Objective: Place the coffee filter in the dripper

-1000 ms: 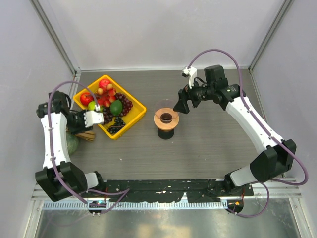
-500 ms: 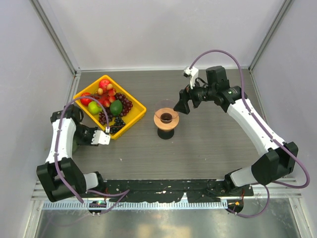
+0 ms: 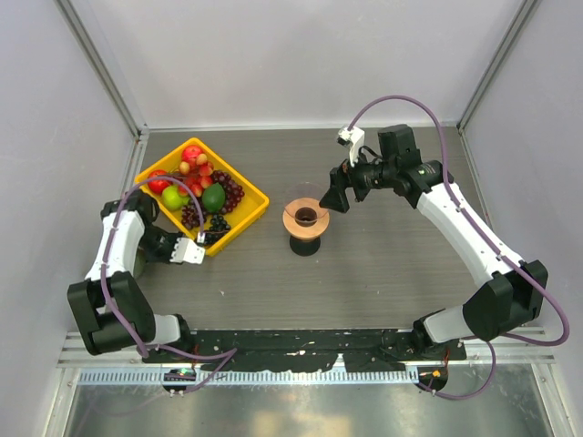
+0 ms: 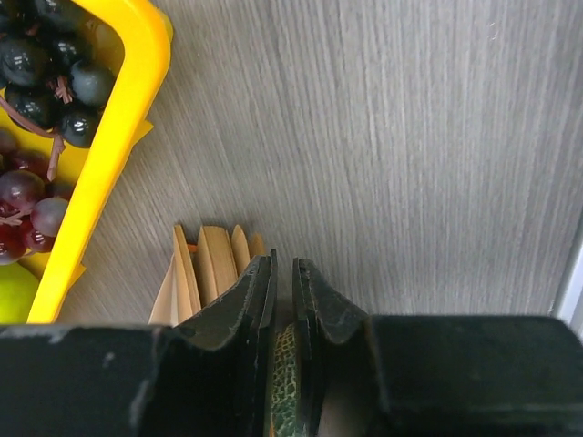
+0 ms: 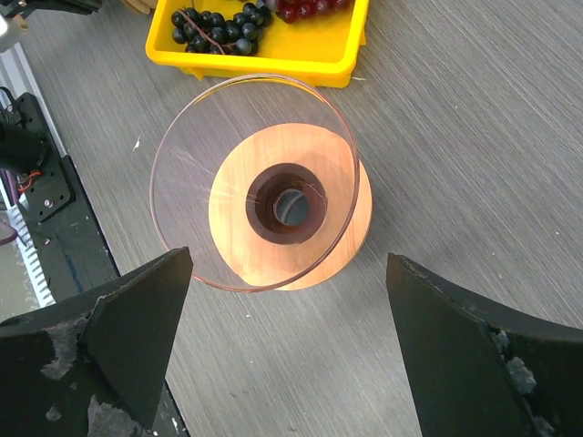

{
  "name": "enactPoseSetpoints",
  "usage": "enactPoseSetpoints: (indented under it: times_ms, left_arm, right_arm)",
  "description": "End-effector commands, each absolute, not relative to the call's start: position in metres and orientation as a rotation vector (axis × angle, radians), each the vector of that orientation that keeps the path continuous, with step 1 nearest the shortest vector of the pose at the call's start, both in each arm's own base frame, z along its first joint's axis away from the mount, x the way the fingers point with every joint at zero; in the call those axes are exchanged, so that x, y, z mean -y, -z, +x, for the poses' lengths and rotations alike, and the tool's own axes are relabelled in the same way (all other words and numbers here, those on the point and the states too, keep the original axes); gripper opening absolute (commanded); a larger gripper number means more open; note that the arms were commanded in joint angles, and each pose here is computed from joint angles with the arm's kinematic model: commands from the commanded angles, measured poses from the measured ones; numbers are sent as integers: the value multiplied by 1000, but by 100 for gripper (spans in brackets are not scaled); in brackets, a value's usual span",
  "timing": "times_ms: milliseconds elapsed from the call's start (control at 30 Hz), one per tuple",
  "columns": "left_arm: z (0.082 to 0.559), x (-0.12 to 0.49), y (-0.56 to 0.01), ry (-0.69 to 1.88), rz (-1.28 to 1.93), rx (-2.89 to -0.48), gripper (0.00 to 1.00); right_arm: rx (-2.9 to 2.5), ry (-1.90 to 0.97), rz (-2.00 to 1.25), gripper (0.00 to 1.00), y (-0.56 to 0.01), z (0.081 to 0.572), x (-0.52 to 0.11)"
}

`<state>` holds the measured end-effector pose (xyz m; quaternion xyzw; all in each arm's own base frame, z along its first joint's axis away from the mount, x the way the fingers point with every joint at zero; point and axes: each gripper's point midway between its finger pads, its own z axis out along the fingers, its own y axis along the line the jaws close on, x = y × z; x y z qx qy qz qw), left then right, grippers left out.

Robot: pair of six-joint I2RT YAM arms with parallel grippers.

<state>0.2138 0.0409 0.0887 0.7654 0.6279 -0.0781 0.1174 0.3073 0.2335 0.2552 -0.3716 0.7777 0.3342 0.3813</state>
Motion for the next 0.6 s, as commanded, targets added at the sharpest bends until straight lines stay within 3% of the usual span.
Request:
enactPoseSetpoints:
  times_ms: [0,567]
  left_arm:
    - [235,-50,-88,120,2302,-1768,20]
    - [254,-65,-74,24,2352,-1775,20]
  right_arm:
    - [-1908,-874,-950,94,-274,303,-238]
    - [-1927,-891,-933,94,-271,301,-238]
